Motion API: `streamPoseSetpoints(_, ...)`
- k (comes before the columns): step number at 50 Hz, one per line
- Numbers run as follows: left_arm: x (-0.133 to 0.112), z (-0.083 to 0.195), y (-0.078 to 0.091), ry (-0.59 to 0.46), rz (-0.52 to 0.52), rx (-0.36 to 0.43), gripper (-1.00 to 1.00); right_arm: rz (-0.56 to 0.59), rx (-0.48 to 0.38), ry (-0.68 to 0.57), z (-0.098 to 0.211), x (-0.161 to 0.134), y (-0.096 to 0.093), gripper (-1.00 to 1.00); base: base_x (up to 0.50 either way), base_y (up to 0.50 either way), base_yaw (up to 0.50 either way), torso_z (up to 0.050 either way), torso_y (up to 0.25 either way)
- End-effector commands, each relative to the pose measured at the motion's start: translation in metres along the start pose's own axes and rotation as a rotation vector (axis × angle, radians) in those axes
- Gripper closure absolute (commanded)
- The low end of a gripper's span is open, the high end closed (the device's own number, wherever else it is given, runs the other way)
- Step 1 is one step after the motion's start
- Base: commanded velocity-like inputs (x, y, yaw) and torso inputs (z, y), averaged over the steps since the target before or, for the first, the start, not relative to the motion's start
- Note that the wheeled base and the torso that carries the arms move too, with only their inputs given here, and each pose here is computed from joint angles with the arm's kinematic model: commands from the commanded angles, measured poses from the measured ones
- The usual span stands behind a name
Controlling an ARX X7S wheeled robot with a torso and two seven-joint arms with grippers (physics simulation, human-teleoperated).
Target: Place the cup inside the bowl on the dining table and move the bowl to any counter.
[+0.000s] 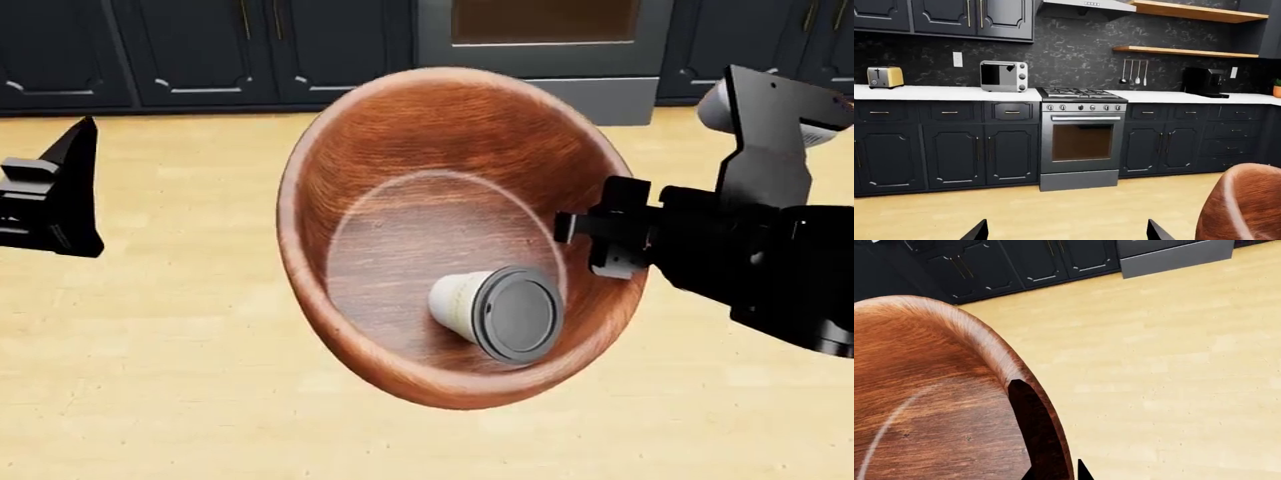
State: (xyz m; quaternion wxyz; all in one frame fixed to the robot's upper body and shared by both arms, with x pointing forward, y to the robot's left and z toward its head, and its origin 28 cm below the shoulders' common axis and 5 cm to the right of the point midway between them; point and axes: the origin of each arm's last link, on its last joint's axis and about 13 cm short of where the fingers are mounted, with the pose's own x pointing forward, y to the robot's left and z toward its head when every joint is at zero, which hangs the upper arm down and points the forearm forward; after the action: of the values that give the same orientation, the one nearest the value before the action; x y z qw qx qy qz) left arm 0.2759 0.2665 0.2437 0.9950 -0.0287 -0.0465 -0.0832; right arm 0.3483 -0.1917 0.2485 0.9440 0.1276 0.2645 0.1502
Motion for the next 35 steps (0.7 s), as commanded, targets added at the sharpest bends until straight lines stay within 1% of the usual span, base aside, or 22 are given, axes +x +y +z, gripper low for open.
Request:
streamPoseSetpoints(1,-0.0001,0.0015,0.0017,-0.001,0.002,0.002,-1.00,0.033,0.002,-0.030,0.0072,-0.0038,0.0036,1.00,0.50,-0.02,0.00,0.000,0.010)
streamPoseSetpoints(6,0.0016,0.0024,0.0009,-0.003,0.000,0.006,-1.00,0.027,-0.003,-0.028,0.0066,-0.0060,0.0026,1.00,0.50,-0.02,0.00,0.000,0.000)
streamPoseSetpoints(9,0.0024,0.0033,0.0026,-0.006,-0.004,0.003,-1.00,0.026,-0.023,-0.009,0.0062,-0.0066,0.0031,1.00,0.50,0.05,0.00,0.000,0.004)
streamPoseSetpoints(12,0.0026,0.0031,0.0016,-0.007,-0.004,0.004,-1.00,0.027,-0.018,-0.021,0.0084,-0.0065,0.0034,1.00,0.50,0.06,0.00,0.000,0.000)
streamPoseSetpoints(15,0.0008,0.0031,0.0054,-0.006,0.000,0.004,-1.00,0.033,-0.015,-0.026,0.0100,-0.0047,0.0044,1.00,0.50,0.06,0.00,0.000,0.003)
streamPoseSetpoints(18,0.0013,0.0020,0.0052,-0.004,0.000,0.002,-1.00,0.034,-0.016,-0.026,0.0097,-0.0043,0.0044,1.00,0.50,0.06,0.00,0.000,0.000)
streamPoseSetpoints(21,0.0023,0.0005,0.0006,-0.004,0.000,0.001,-1.00,0.030,-0.011,-0.033,0.0109,-0.0057,0.0045,1.00,0.50,0.06,0.00,0.000,0.003)
streamPoseSetpoints(29,0.0026,-0.0001,0.0000,-0.002,-0.001,0.001,-1.00,0.031,-0.012,-0.032,0.0101,-0.0053,0.0043,1.00,0.50,0.06,0.00,0.000,0.001)
streamPoseSetpoints(35,0.0025,-0.0007,0.0005,-0.001,0.006,-0.003,-1.00,0.039,-0.018,-0.050,0.0153,-0.0074,0.0064,1.00,0.50,0.06,0.00,0.000,0.002)
